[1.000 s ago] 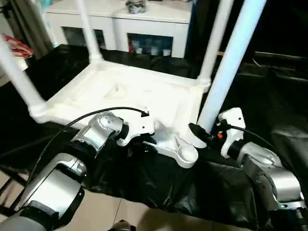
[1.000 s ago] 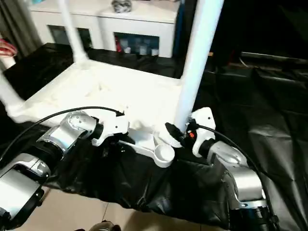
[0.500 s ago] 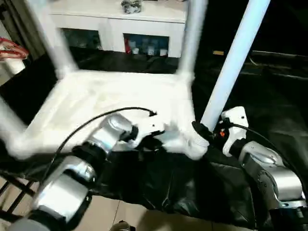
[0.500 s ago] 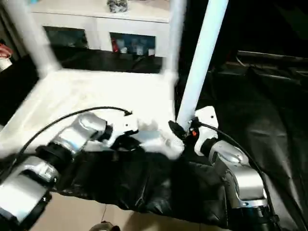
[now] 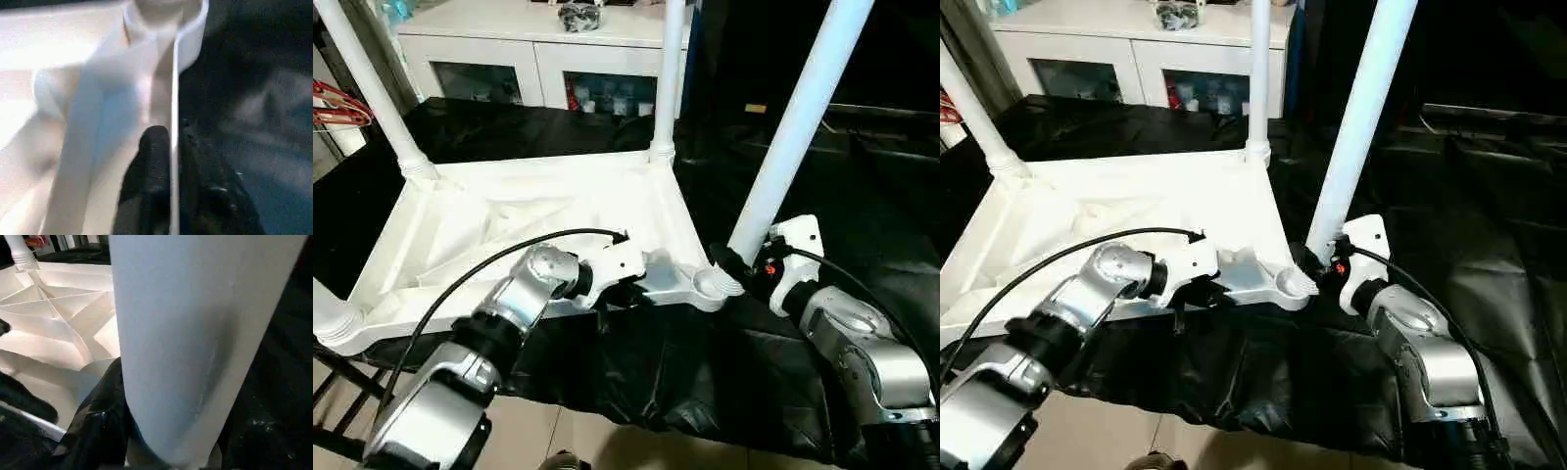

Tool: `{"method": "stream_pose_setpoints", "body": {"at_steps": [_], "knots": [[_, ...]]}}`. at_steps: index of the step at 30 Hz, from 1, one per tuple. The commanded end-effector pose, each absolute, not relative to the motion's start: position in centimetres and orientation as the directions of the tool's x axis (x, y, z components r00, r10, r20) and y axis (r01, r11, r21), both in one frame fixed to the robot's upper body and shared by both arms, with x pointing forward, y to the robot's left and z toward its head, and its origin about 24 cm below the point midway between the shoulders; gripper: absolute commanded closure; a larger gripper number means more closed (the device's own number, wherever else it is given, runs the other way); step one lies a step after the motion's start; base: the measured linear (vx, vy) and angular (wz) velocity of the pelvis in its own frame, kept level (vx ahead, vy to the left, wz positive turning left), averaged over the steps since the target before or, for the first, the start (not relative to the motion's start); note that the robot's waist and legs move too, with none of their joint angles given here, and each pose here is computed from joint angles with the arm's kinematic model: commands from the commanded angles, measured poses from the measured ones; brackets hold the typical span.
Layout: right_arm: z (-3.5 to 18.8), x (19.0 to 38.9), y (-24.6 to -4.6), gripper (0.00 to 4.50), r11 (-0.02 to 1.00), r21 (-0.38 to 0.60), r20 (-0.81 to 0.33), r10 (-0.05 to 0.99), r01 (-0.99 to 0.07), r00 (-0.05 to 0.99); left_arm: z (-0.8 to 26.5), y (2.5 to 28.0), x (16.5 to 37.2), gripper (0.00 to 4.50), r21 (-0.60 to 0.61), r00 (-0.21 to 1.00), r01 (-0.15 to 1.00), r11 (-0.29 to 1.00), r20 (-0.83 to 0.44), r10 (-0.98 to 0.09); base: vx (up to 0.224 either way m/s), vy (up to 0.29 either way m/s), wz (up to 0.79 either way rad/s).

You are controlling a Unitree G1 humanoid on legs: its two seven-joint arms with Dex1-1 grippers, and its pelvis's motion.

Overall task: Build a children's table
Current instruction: Rotate table base

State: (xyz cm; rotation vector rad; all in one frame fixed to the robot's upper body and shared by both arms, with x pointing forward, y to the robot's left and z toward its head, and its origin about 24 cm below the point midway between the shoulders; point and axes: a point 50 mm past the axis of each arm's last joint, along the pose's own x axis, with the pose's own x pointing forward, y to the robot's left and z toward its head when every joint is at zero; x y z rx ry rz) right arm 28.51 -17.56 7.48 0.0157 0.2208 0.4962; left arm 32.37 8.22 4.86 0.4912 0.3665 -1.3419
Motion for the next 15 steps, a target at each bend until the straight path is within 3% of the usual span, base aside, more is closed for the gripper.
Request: {"method": "stream_pose_setpoints", "body": {"at_steps": [1, 13, 15], "knots": [[8.36, 29.01, -17.61, 2.59, 0.883, 0.045, -0.165, 0.467, -0.467, 0.869, 5.67, 8.23, 32.66, 3.63, 0.148, 0.217, 0.975, 0.165, -0.486, -0.847, 0.000, 0.000, 0.00], [8.42, 29.15, -17.39, 2.59, 0.875, 0.048, -0.160, 0.482, -0.481, 0.861, 5.15, 8.96, 32.82, 3.50, 0.102, 0.202, 0.979, 0.175, -0.485, -0.851, 0.000, 0.000, 0.00], [8.39, 29.19, -17.23, 2.59, 0.868, 0.049, -0.165, 0.495, -0.494, 0.853, 5.11, 9.05, 32.74, 3.86, 0.089, 0.187, 0.982, 0.164, -0.491, -0.851, 0.000, 0.000, 0.00]]}}
